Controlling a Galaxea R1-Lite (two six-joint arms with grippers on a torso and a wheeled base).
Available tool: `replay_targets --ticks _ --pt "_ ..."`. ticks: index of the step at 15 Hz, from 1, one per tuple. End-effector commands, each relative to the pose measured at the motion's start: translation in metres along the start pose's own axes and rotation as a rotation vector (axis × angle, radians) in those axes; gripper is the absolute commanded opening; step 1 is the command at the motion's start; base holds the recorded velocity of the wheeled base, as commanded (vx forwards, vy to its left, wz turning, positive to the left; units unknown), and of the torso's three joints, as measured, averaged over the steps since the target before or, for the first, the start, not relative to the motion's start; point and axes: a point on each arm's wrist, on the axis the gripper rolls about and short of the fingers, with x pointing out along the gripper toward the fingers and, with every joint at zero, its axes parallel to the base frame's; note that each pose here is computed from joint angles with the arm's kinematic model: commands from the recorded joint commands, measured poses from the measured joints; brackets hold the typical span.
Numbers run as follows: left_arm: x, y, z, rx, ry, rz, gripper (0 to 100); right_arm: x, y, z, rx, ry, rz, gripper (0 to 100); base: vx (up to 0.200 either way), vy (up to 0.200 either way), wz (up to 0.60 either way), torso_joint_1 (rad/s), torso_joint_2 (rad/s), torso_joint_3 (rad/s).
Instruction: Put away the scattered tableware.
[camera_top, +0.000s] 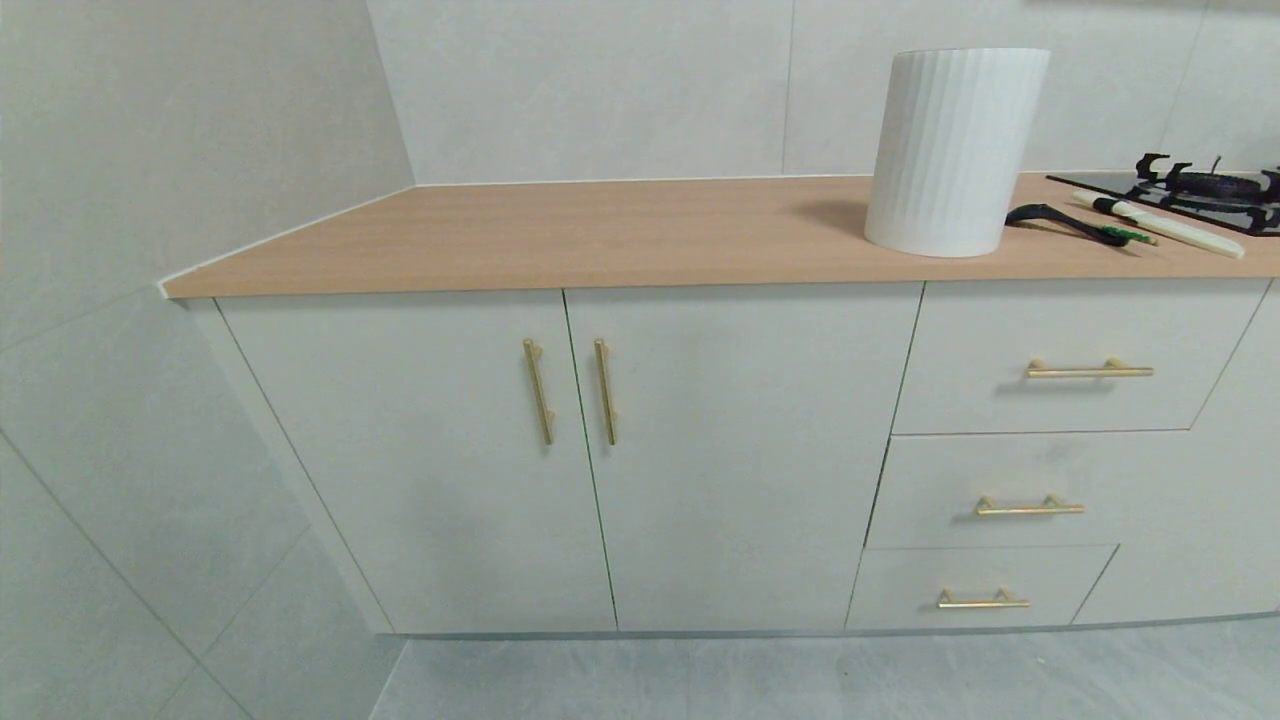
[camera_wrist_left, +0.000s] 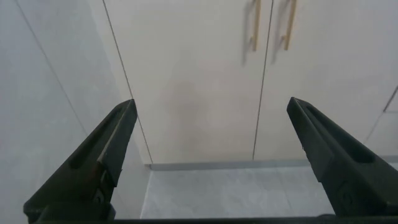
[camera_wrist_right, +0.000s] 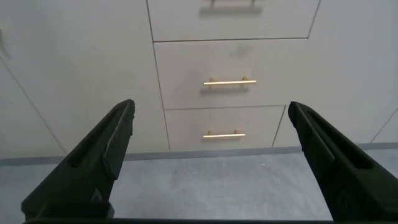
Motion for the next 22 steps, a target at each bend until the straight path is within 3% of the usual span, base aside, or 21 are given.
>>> replay_targets --ticks 1,2,3,4,5,20,22 --pt "0.0002 0.0001 -0.0009 -0.003 0.003 0.007 100 0.0002 0.0000 -0.0009 -0.001 0.008 0.001 100 0.000 0.000 0.00 0.000 0.00 0.000" --pt "0.0000 0.0011 -0.0045 0.023 0.038 0.058 100 0.0003 0.0001 -0.0013 -0.001 0.010 0.003 100 0.000 0.000 0.00 0.000 0.00 0.000" --pt "-0.0003 0.0014 -0.0067 0.000 0.067 0.072 100 0.0003 0.0001 -0.0013 -0.001 0.010 0.003 100 0.000 0.000 0.00 0.000 0.00 0.000" --pt "0.0000 0.0015 -0.0060 -0.043 0.053 0.077 100 0.0003 0.0001 -0.0013 -0.001 0.010 0.003 100 0.000 0.000 0.00 0.000 0.00 0.000" --pt "-0.0001 0.0015 -0.0056 -0.050 0.051 0.079 100 0.0003 0.0001 -0.0013 -0.001 0.010 0.003 100 0.000 0.000 0.00 0.000 0.00 0.000" --pt "0.0000 0.0015 -0.0060 -0.047 0.053 0.077 100 0.0003 0.0002 -0.0013 -0.001 0.010 0.009 100 0.000 0.000 0.00 0.000 0.00 0.000" --pt "0.0000 0.0015 -0.0060 -0.047 0.053 0.077 100 0.0003 0.0002 -0.0013 -0.001 0.010 0.009 100 0.000 -0.200 0.00 0.002 0.00 0.002"
